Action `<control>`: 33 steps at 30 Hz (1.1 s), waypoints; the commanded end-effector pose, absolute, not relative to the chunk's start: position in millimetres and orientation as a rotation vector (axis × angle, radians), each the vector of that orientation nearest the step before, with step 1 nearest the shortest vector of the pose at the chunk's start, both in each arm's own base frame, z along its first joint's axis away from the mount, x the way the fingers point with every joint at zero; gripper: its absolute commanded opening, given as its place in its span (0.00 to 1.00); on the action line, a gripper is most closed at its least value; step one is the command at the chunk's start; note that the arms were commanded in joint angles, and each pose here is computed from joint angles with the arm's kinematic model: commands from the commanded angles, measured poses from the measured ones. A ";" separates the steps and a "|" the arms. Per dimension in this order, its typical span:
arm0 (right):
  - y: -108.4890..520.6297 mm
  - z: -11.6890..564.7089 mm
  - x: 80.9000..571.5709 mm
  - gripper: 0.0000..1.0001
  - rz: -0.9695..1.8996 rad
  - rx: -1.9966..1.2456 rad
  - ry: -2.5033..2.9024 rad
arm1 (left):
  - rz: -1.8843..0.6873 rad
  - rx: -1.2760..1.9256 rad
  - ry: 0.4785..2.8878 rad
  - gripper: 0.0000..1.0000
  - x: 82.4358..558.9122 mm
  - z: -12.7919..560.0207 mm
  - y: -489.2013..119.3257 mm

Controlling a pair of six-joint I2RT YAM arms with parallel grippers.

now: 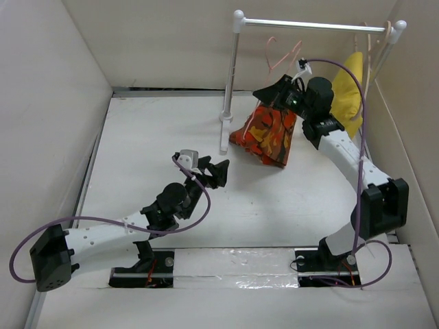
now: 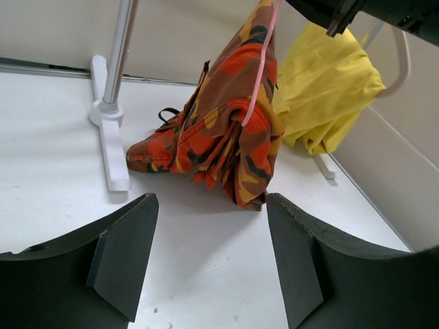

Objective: Place the trousers on the hanger
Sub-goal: Place the hanger at the clothesline.

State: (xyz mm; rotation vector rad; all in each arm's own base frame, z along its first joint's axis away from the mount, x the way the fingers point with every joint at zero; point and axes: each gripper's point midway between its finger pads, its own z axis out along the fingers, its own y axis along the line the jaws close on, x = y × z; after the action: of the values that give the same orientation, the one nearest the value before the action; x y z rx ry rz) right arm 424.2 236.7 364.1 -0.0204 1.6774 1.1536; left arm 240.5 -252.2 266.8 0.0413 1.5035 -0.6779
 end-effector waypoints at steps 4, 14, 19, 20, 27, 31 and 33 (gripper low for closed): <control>242.4 457.2 442.6 0.00 1.139 -0.222 1.433 | -0.637 -0.010 1.436 0.60 262.5 265.4 -243.2; 222.1 457.0 491.3 0.00 1.134 -0.177 1.440 | -0.634 -0.003 1.470 0.59 271.1 256.7 -246.6; 205.3 460.8 512.9 0.00 1.114 -0.150 1.440 | -0.653 0.006 1.464 0.59 268.6 258.8 -247.7; 199.2 462.4 520.7 0.00 1.106 -0.138 1.444 | -0.649 0.002 1.464 0.59 269.1 258.6 -247.2; 179.3 440.9 545.1 0.00 1.085 -0.102 1.493 | -0.646 0.014 1.474 0.59 270.3 255.9 -250.6; 180.8 407.8 547.0 0.00 1.093 -0.096 1.540 | -0.652 0.028 1.481 0.59 269.8 256.3 -253.7; 181.1 402.8 545.4 0.01 1.098 -0.098 1.537 | -0.649 0.024 1.479 0.59 270.0 254.4 -252.7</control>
State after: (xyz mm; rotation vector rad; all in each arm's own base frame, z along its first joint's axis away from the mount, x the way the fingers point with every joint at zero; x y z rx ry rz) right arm 562.8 173.2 345.3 0.0640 1.7301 1.0936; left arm 268.9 -250.0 232.3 0.0554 1.5368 -0.5996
